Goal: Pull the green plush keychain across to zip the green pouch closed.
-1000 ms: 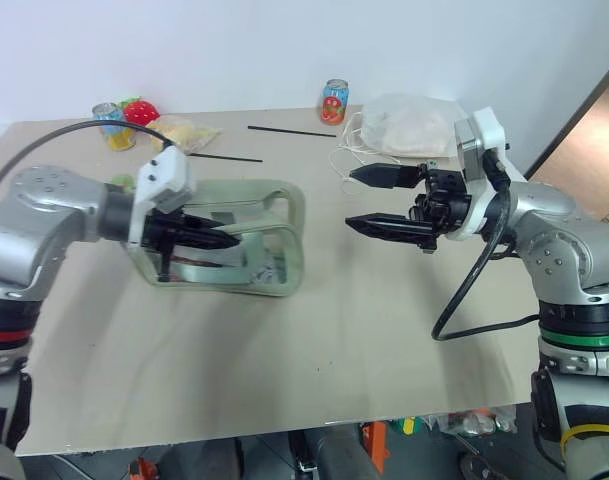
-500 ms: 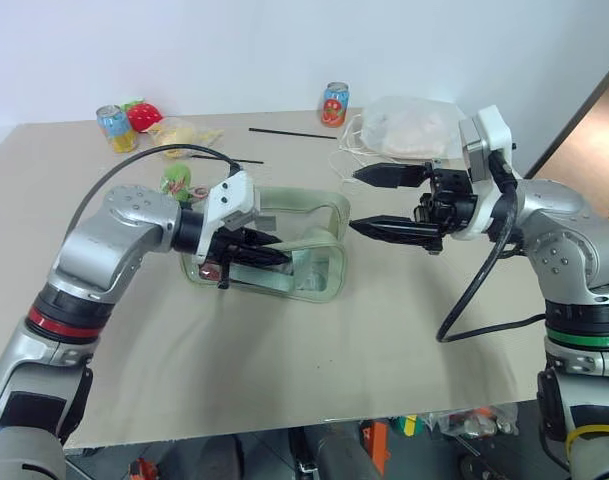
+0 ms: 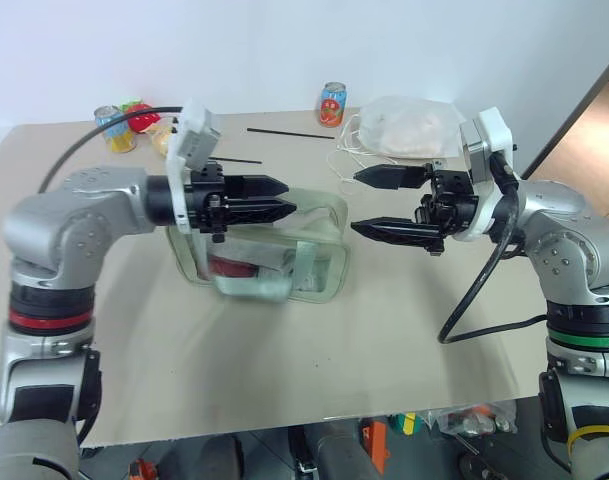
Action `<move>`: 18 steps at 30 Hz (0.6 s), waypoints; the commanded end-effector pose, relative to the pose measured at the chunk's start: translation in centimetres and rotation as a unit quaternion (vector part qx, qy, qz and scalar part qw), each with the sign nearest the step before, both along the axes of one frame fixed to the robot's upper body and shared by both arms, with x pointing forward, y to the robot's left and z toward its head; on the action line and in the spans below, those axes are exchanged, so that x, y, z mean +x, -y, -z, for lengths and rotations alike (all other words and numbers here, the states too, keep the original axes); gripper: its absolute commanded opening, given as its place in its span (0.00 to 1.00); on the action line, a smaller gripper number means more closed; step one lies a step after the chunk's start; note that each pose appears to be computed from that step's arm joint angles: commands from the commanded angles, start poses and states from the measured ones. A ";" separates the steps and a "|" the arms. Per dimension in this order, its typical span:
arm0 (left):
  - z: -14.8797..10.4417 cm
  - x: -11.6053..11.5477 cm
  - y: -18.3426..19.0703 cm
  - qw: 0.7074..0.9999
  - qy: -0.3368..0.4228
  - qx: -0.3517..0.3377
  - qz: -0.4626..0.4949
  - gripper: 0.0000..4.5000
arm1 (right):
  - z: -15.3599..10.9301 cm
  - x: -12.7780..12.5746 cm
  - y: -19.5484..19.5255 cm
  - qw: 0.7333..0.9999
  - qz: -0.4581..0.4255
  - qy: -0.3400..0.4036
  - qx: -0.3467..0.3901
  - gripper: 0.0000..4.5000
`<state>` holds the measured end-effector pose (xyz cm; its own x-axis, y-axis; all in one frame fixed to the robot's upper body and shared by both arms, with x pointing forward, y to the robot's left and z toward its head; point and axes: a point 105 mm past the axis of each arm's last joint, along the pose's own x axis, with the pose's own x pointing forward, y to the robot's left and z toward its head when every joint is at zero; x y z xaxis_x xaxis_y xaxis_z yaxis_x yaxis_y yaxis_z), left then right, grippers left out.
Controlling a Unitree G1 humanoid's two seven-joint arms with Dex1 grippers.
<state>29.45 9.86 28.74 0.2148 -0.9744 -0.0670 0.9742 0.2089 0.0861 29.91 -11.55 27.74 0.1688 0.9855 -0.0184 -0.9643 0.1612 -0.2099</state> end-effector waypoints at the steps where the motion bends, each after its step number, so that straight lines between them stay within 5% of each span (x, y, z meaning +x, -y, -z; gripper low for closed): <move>1: -1.0 -1.1 -1.9 0.999 0.031 0.013 -0.016 0.46 | -0.8 -0.6 0.2 1.000 -0.006 0.021 -0.004 1.00; 12: -0.9 -2.6 -9.9 0.991 0.005 0.015 -0.132 0.46 | 2.8 0.1 -0.5 0.993 0.015 0.039 -0.112 1.00; 18: -1.8 -5.1 -14.8 0.973 -0.034 -0.103 -0.204 0.46 | 3.8 -0.2 -1.9 0.991 -0.006 0.042 -0.126 1.00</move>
<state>25.82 23.62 28.92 0.5775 -0.8164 0.0059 0.8152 0.5762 -0.0587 30.46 -10.37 22.86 0.1953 0.9439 -0.2662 -0.9560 0.1227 -0.2666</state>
